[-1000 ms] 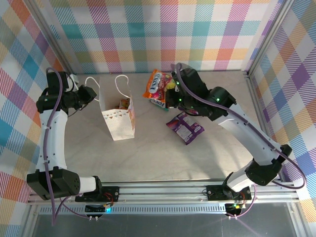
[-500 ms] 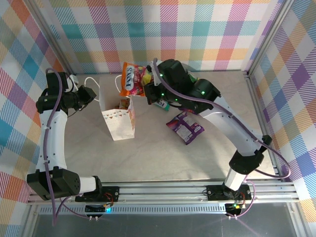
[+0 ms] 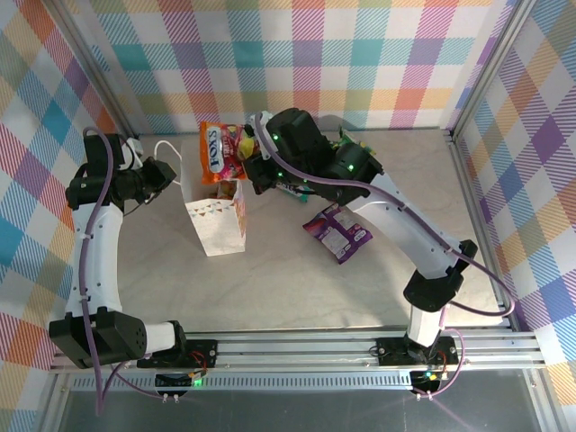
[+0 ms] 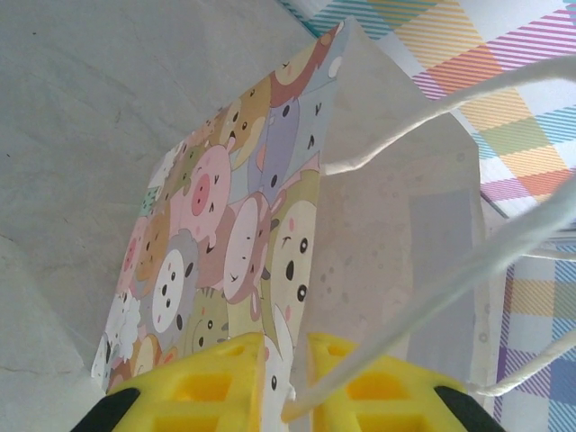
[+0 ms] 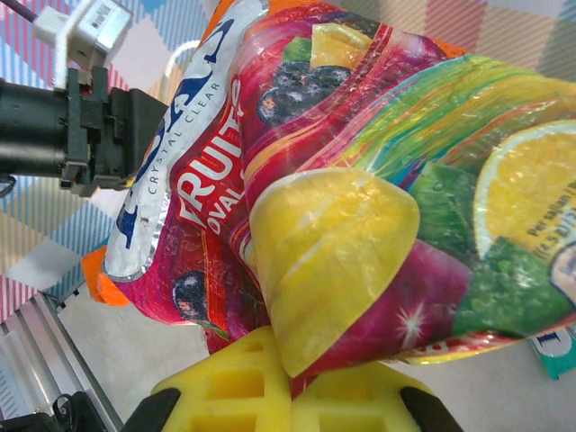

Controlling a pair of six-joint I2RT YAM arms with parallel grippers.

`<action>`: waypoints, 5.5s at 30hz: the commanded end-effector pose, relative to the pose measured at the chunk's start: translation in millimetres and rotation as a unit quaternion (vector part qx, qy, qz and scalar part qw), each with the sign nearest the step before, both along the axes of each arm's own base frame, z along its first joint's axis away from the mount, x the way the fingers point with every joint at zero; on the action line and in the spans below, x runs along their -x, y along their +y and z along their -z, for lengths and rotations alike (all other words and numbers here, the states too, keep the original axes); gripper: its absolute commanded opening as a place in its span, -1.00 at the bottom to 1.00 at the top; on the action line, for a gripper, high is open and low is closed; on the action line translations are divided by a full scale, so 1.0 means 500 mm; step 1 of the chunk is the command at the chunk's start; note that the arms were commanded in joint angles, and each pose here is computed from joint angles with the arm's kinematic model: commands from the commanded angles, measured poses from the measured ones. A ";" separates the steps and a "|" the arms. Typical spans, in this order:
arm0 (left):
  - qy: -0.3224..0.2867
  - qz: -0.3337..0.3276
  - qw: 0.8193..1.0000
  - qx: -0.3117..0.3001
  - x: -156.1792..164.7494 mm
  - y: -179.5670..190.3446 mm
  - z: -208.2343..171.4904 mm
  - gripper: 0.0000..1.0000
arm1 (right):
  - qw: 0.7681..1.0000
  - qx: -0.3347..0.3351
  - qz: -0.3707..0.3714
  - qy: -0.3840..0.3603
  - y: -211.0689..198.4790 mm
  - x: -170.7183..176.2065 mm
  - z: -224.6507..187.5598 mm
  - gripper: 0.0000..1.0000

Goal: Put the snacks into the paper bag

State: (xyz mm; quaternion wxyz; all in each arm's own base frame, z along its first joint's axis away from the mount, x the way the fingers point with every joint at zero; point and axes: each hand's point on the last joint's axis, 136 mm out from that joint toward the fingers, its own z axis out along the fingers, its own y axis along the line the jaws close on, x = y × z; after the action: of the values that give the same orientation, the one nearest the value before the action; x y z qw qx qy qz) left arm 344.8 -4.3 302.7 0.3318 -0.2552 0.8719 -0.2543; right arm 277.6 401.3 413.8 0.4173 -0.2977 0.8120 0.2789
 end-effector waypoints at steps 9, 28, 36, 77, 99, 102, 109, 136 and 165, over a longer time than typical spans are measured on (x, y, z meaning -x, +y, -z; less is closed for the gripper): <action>0.003 0.003 1.000 0.003 0.032 -0.002 -0.004 -0.61 | 0.994 -0.043 -0.085 -0.049 0.095 0.012 -0.048 -1.00; 0.007 0.015 1.000 0.001 0.030 -0.005 -0.008 -0.61 | 0.993 -0.068 -0.086 -0.040 0.181 -0.033 -0.008 -1.00; 0.009 0.014 1.000 -0.001 0.032 -0.004 -0.009 -0.61 | 0.996 -0.052 -0.063 -0.048 0.181 -0.055 0.009 -1.00; -0.007 0.014 1.000 -0.013 0.031 0.000 -0.037 -0.33 | 0.961 0.186 0.064 -0.196 0.085 -0.106 0.065 -1.00; -0.021 0.009 1.000 -0.022 -0.030 0.017 -0.030 -0.20 | 0.909 0.283 0.107 -0.288 0.081 -0.127 0.054 -1.00; -0.022 -0.002 0.999 -0.026 -0.035 0.025 -0.027 -0.35 | 0.899 0.294 0.117 -0.301 0.079 -0.132 0.049 -1.00; -0.012 -0.012 0.999 -0.029 -0.038 0.032 -0.013 -0.60 | 0.889 0.302 0.136 -0.317 0.075 -0.141 0.035 -1.00; 0.003 -0.006 1.000 -0.018 -0.030 0.025 0.003 -0.64 | 0.902 0.320 0.043 -0.287 0.123 -0.073 0.109 -0.17; 0.010 -0.010 1.000 -0.018 -0.029 0.027 0.007 -0.63 | 0.964 0.182 0.119 -0.152 0.073 -0.157 0.124 0.19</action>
State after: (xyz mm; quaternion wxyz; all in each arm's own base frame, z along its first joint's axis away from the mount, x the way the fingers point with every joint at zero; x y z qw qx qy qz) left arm 362.2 6.3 297.9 0.3325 -0.2533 0.8786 -0.2310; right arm 354.9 445.1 334.6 0.5000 -0.3544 0.7897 -0.0283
